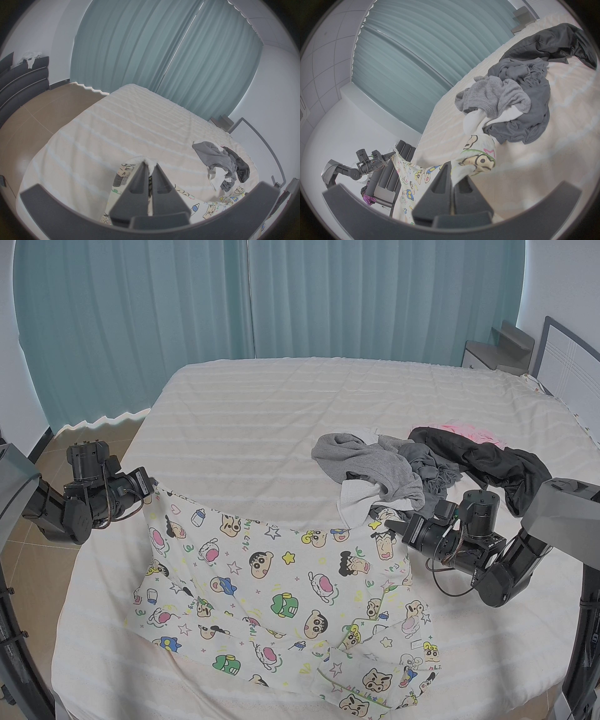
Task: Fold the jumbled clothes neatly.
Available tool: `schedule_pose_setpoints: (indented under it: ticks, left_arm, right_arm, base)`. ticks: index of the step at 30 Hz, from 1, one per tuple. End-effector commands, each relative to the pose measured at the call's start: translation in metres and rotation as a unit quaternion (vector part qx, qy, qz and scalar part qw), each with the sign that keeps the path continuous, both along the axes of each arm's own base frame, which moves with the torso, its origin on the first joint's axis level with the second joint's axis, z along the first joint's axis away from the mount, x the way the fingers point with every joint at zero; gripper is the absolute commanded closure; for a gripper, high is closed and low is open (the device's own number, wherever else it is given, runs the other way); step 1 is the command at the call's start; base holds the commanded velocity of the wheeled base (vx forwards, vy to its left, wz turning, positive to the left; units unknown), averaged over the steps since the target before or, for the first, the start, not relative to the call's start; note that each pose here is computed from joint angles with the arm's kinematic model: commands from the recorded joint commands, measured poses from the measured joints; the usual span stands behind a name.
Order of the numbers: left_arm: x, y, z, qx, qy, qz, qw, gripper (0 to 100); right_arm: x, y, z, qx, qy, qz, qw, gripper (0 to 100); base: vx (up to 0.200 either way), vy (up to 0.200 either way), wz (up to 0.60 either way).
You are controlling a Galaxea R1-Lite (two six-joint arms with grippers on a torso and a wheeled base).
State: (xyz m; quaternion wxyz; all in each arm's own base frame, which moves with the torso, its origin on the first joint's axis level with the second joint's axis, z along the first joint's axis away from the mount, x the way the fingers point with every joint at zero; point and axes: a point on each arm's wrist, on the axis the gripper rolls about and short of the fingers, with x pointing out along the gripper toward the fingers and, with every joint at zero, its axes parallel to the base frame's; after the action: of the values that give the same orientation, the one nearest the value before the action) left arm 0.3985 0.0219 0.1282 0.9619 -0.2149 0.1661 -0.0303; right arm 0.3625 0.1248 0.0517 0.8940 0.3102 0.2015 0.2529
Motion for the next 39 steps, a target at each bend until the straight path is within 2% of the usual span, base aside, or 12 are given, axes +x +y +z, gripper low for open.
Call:
schedule_pose_setpoints:
  ticks: [1, 9, 15, 19, 29, 33, 39]
  left_arm:
    - [0.007, 0.000, -0.004, 0.002, 0.002, 0.002, 1.0000, 100]
    - [0.008, -0.002, -0.006, -0.001, 0.010, 0.003, 0.9999, 100]
    - [0.013, 0.000, -0.003, -0.027, 0.002, 0.043, 0.9987, 100]
    - [0.016, 0.000, 0.000, -0.035, -0.002, 0.046, 0.9983, 100]
    - [0.017, -0.006, -0.009, -0.030, 0.011, 0.030, 0.9990, 100]
    - [0.015, -0.001, -0.011, -0.009, 0.020, 0.030, 0.9993, 100]
    - [0.012, 0.003, -0.014, -0.007, 0.025, 0.034, 0.9991, 100]
  right_arm:
    - [0.001, -0.001, 0.003, 0.003, -0.008, -0.001, 1.0000, 100]
    - [0.001, -0.007, 0.012, 0.011, -0.025, -0.009, 0.9996, 100]
    - [0.003, -0.011, 0.015, 0.013, -0.031, -0.015, 0.9993, 100]
    - [0.003, -0.012, 0.015, 0.013, -0.031, -0.017, 0.9993, 100]
    - [0.002, -0.014, 0.018, 0.013, -0.033, -0.019, 0.9992, 100]
    - [-0.004, -0.014, 0.025, 0.013, -0.032, -0.016, 0.9993, 100]
    - [-0.022, -0.019, 0.028, 0.011, -0.018, -0.006, 0.9998, 100]
  base:
    - [0.000, 0.000, 0.00]
    - [0.000, 0.000, 0.00]
    - [0.000, 0.000, 0.00]
    - [0.000, 0.000, 0.00]
    - [0.000, 0.000, 0.00]
    - [0.000, 0.000, 0.00]
    - [0.000, 0.000, 0.00]
